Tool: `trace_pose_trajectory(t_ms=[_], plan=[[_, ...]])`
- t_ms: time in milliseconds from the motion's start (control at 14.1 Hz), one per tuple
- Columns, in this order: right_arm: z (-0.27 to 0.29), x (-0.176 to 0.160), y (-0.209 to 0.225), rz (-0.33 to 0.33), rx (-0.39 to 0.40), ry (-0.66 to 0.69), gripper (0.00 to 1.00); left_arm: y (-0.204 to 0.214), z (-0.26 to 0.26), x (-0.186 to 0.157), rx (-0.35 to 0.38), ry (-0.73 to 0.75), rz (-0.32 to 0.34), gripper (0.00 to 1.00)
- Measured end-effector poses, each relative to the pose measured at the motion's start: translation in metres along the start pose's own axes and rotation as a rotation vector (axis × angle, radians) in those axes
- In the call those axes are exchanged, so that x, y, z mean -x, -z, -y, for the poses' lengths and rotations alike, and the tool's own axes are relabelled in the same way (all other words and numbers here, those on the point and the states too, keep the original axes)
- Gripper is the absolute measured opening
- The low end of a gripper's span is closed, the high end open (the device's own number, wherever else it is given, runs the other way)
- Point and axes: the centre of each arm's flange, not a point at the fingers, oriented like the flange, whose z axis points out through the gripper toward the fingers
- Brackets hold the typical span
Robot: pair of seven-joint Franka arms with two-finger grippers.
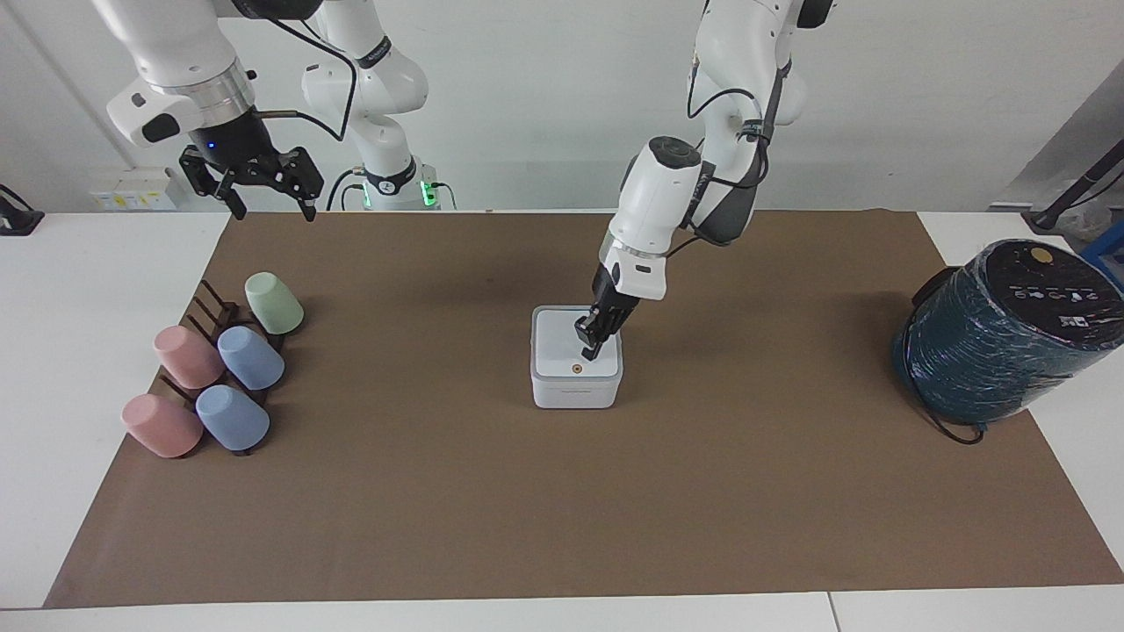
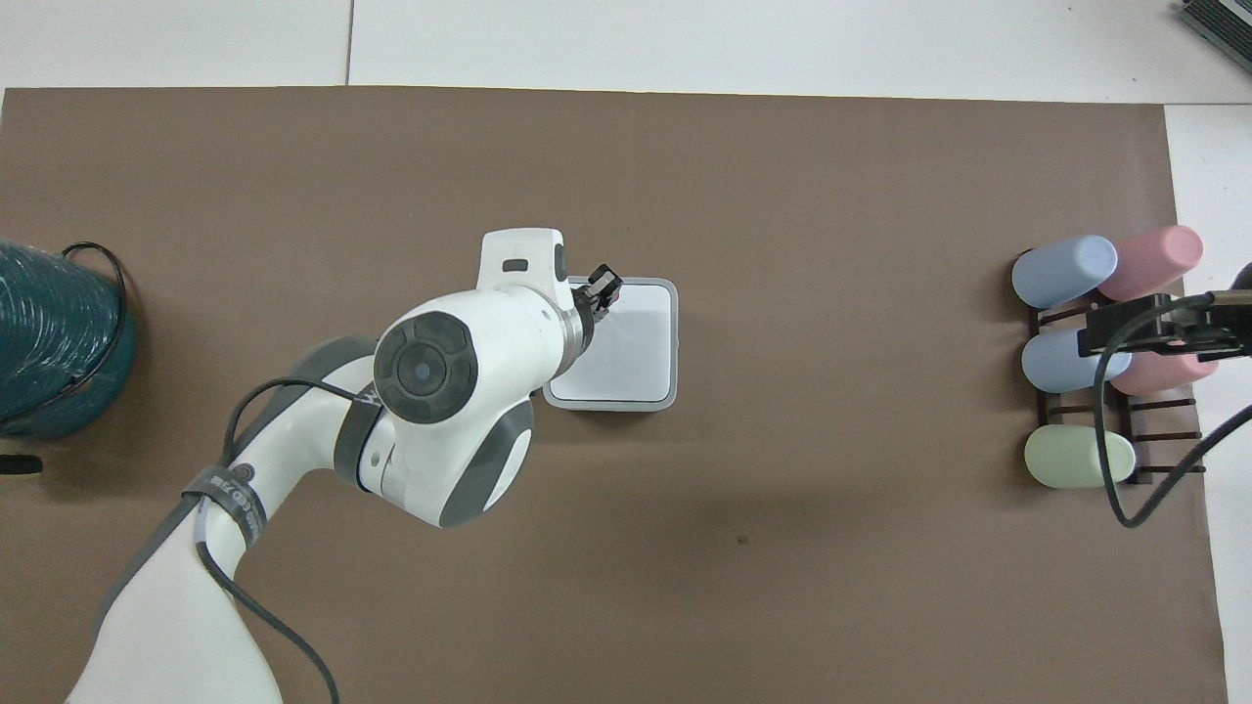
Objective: Close trash can lid
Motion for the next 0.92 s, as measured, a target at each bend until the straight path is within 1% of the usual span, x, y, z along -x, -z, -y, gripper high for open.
trace_pose_trajectory(t_ms=[142, 283, 354, 496, 638, 780, 921], plan=[[0.0, 0.0, 0.0, 0.0, 0.0, 0.0, 1.0, 0.026, -0.004, -0.032, -0.04, -0.018, 0.006, 0.08], [0.0, 0.0, 0.0, 0.0, 0.0, 0.0, 1.0, 0.046, -0.002, -0.05, -0.104, -0.063, 0.033, 0.1], [0.0, 0.0, 0.0, 0.0, 0.0, 0.0, 1.0, 0.056, 0.001, -0.058, -0.143, -0.103, 0.052, 0.1], [0.0, 0.0, 0.0, 0.0, 0.0, 0.0, 1.0, 0.077, 0.012, -0.078, -0.197, -0.181, 0.082, 0.12], [0.0, 0.0, 0.0, 0.0, 0.0, 0.0, 1.0, 0.105, 0.029, -0.106, -0.22, -0.26, 0.099, 0.12], [0.0, 0.0, 0.0, 0.0, 0.0, 0.0, 1.0, 0.143, 0.058, -0.139, -0.24, -0.351, 0.118, 0.12], [0.0, 0.0, 0.0, 0.0, 0.0, 0.0, 1.0, 0.179, 0.086, -0.161, -0.256, -0.443, 0.141, 0.14]])
